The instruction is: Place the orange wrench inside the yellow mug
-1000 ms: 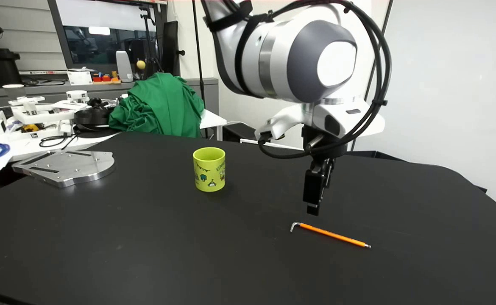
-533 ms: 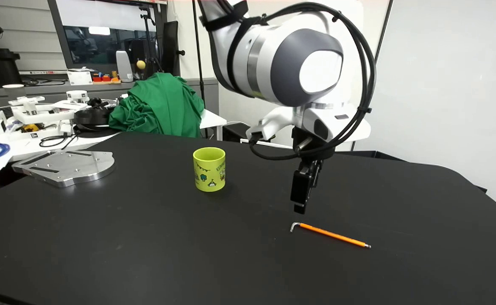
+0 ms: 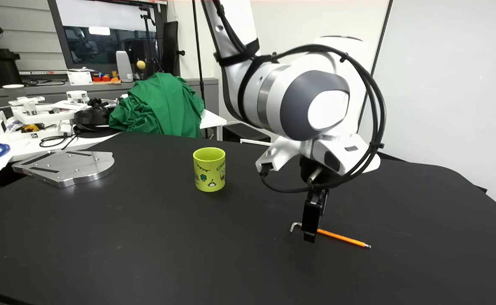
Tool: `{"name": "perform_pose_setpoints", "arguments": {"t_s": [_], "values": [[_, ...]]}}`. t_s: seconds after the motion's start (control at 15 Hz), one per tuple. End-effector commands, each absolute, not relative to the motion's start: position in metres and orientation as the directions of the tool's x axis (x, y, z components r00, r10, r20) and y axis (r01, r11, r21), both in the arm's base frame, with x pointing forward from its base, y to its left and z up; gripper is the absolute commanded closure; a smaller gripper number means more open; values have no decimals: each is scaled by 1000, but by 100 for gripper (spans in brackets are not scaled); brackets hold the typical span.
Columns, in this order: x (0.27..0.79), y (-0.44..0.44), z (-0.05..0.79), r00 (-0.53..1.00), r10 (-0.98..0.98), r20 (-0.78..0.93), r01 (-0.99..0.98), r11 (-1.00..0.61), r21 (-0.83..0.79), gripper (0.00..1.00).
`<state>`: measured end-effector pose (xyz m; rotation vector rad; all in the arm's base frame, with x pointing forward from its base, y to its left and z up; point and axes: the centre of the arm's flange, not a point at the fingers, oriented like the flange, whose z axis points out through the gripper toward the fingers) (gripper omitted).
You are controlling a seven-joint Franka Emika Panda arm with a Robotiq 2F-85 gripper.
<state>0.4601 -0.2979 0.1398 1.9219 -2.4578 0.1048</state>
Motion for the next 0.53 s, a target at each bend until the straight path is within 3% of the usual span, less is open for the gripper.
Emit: {"name": "perform_pose_setpoints", "arguments": {"t_s": [0.0, 0.07, 0.13, 0.2, 0.47], "values": [[470, -315, 117, -229, -969, 88, -973, 226, -49, 0], [471, -316, 113, -229, -969, 93, -973, 225, -46, 0], [471, -316, 110, -238, -965, 106, -971, 234, -50, 25], [472, -316, 108, -236, -966, 107, -972, 232, -50, 25], [477, -316, 113, -239, -963, 128, -970, 231, -69, 54]]}}
